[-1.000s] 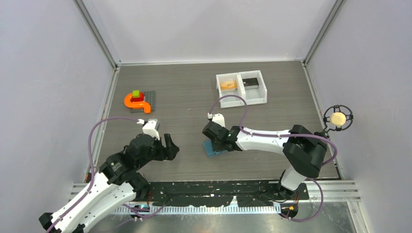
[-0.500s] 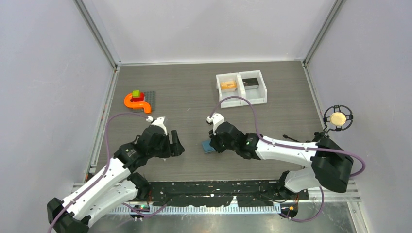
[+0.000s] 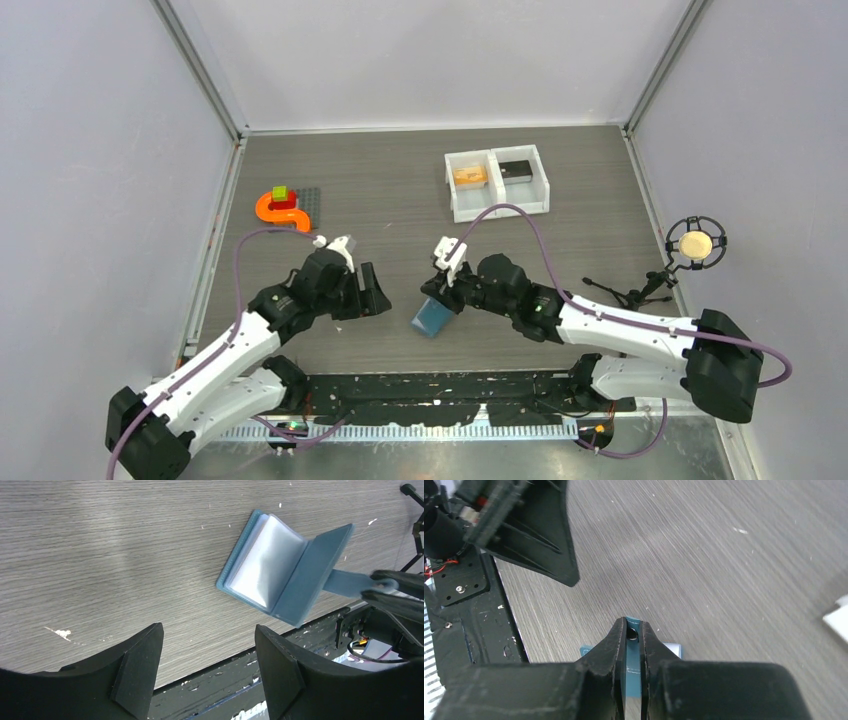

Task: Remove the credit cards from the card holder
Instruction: Open the card holder at the center of the board.

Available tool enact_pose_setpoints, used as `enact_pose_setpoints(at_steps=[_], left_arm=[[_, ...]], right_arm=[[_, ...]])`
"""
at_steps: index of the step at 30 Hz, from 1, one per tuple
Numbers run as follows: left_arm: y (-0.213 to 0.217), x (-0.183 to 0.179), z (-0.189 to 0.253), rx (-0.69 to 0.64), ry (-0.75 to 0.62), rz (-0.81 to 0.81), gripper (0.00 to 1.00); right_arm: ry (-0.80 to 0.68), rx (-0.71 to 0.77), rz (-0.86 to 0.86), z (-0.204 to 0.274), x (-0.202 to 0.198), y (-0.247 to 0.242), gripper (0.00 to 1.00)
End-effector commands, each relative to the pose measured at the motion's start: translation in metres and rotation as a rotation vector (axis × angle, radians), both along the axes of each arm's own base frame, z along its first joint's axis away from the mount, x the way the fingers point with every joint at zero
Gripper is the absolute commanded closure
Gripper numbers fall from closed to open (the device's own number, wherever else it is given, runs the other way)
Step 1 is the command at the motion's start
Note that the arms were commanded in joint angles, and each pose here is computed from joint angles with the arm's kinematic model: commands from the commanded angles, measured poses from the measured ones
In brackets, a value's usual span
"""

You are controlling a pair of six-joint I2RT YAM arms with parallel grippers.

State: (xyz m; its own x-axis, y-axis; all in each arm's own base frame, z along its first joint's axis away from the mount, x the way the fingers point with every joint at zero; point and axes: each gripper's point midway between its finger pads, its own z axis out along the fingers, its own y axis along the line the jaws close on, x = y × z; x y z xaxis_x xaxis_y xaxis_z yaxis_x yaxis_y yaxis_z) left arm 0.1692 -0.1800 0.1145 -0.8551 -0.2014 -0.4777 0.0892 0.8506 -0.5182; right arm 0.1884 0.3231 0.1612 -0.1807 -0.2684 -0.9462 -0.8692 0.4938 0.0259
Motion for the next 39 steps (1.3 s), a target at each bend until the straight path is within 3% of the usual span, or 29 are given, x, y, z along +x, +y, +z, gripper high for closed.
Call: enact_pose_setpoints(at_steps=[1,8,19,23,34,39], left_arm=[[-0.009,0.011,0.018,-0.049,-0.03,0.008,0.31],[-0.009,0.013,0.005,-0.037,-0.001,0.02,0.32],[-0.007,0.012,-0.02,-0.005,0.039,0.031,0.34],[-0.007,0.013,-0.022,0.01,0.041,0.021,0.35],[-0.014,0.018,-0.027,-0.007,0.037,0.009,0.38],[-0.02,0.018,-0.033,-0.024,0.067,0.001,0.39]], right_arm=[[-0.185,0.106,0.157,0.043,-0.009,0.018,0.95],[-0.279,0.172,0.279,0.056,-0.024,0.029,0.95],[-0.147,0.184,0.277,0.015,-0.036,0.023,0.9],[-0.071,0.148,0.133,-0.002,-0.026,0.002,0.83],[0.219,0.075,-0.358,-0.053,-0.013,-0.079,0.78],[0.379,0.012,-0.541,-0.079,-0.019,-0.106,0.67]])
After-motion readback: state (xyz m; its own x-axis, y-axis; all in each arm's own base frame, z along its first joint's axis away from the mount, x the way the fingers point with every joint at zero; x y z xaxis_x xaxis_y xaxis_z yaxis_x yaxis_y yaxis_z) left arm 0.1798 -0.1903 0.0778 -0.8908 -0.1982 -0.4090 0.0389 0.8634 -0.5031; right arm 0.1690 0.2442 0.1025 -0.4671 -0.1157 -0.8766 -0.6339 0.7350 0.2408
